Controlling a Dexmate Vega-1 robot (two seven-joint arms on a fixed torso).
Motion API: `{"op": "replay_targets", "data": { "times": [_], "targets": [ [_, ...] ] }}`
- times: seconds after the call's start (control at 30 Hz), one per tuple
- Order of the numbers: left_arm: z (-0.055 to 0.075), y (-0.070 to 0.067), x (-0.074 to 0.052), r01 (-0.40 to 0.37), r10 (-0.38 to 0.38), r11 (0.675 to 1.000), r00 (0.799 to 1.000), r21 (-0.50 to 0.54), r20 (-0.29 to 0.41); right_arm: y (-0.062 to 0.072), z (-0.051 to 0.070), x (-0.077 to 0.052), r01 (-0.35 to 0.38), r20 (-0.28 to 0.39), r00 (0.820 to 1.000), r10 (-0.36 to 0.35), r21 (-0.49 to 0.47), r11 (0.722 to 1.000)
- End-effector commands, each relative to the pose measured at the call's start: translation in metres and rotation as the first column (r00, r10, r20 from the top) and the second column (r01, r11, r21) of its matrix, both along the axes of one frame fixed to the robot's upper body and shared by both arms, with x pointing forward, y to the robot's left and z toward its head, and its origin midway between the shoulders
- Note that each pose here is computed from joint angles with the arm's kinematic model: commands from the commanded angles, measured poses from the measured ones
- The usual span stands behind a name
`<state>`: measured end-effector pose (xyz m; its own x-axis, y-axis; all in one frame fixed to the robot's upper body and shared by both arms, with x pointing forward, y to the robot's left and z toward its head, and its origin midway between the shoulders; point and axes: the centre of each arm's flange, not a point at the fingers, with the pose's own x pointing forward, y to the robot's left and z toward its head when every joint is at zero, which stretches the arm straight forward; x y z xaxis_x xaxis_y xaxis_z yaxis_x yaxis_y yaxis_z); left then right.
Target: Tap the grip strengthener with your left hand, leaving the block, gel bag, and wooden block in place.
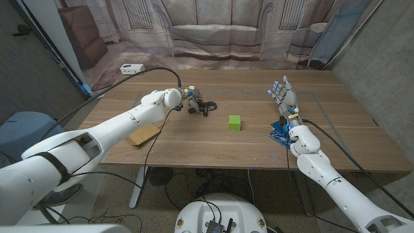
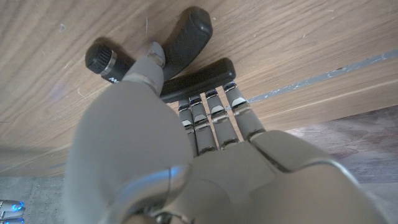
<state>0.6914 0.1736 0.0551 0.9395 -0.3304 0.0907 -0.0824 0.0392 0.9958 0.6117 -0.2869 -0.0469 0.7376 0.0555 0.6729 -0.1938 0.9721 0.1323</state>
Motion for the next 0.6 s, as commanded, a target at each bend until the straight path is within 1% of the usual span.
{"op": "replay_targets", "data": {
  "times": [0.03,0.47,0.6],
  "targets": [
    [0.012,0.001,-0.005,0.007,-0.006,1.0,1.0,-0.022,0.031,-0.002,0.001,-0.003,0.004,0.01,1.0,-0.005,0.007,1.0],
    [0.017,-0.001,-0.012,-0.014,0.014,1.0,0.997,-0.005,0.072,-0.002,0.001,-0.001,-0.004,0.009,1.0,0.004,0.007,1.0],
    [0.022,-0.002,-0.016,-0.01,0.011,1.0,0.995,-0.012,0.095,-0.003,0.002,-0.001,-0.004,0.016,1.0,0.004,0.006,1.0]
  ]
}}
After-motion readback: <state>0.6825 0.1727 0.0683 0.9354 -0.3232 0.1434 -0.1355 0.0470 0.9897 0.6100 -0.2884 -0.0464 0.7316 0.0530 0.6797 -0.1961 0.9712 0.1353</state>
